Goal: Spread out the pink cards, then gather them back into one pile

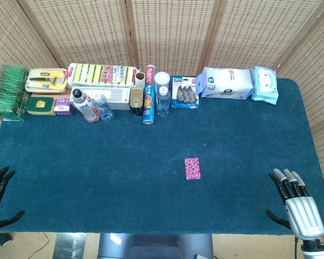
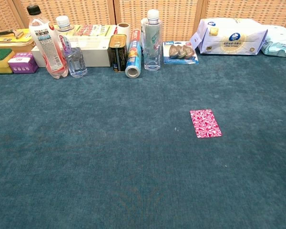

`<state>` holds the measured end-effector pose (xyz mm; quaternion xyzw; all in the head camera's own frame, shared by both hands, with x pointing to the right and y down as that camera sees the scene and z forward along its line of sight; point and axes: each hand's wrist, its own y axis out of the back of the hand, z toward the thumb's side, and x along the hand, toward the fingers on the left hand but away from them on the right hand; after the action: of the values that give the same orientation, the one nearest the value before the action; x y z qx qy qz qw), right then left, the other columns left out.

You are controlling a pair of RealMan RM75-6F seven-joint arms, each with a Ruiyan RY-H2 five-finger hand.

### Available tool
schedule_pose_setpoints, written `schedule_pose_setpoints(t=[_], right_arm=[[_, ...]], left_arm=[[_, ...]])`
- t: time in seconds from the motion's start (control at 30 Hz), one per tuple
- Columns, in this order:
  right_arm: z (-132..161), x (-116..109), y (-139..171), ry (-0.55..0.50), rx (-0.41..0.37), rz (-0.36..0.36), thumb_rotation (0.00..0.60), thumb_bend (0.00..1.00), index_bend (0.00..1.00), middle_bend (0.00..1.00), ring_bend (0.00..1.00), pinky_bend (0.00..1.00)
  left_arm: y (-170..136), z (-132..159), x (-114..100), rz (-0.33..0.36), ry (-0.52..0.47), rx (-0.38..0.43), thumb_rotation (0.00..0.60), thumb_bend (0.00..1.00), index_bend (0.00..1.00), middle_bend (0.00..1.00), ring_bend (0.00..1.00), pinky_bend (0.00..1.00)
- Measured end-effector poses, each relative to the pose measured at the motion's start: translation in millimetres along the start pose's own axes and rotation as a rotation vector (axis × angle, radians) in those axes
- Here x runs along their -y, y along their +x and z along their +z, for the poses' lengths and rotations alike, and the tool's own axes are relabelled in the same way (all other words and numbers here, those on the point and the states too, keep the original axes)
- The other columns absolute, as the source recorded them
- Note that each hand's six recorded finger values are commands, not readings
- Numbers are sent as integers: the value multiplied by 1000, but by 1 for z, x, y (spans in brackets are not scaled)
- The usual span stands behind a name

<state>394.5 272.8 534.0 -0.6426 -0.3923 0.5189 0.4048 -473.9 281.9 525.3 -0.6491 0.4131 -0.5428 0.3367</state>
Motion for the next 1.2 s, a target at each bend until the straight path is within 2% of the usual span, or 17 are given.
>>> schedule_pose_setpoints(t=[0.37, 0.53, 0.67, 0.87, 1.2], right_arm=[[3, 5, -2, 0, -12, 15, 600, 28, 117, 149, 0, 0], [10, 13, -3, -21, -38, 45, 600, 2, 34, 153, 0, 0], [21, 24, -10, -52, -82, 82, 600, 0, 20, 153, 0, 0], [45, 41, -31, -78, -154, 168, 600, 0, 14, 169, 0, 0], [117, 66, -80, -135, -309, 352, 600, 0, 14, 208, 0, 0]], left_arm=[[0, 0, -1, 0, -10, 2, 600, 74, 0, 0, 0, 0], [-3, 2, -3, 4, -14, 22, 600, 73, 0, 0, 0, 0], [-5, 0, -4, 2, -22, 22, 600, 73, 0, 0, 0, 0], [-6, -1, -5, 2, -33, 23, 600, 72, 0, 0, 0, 0], [-7, -3, -7, -5, -54, 23, 600, 73, 0, 0, 0, 0]])
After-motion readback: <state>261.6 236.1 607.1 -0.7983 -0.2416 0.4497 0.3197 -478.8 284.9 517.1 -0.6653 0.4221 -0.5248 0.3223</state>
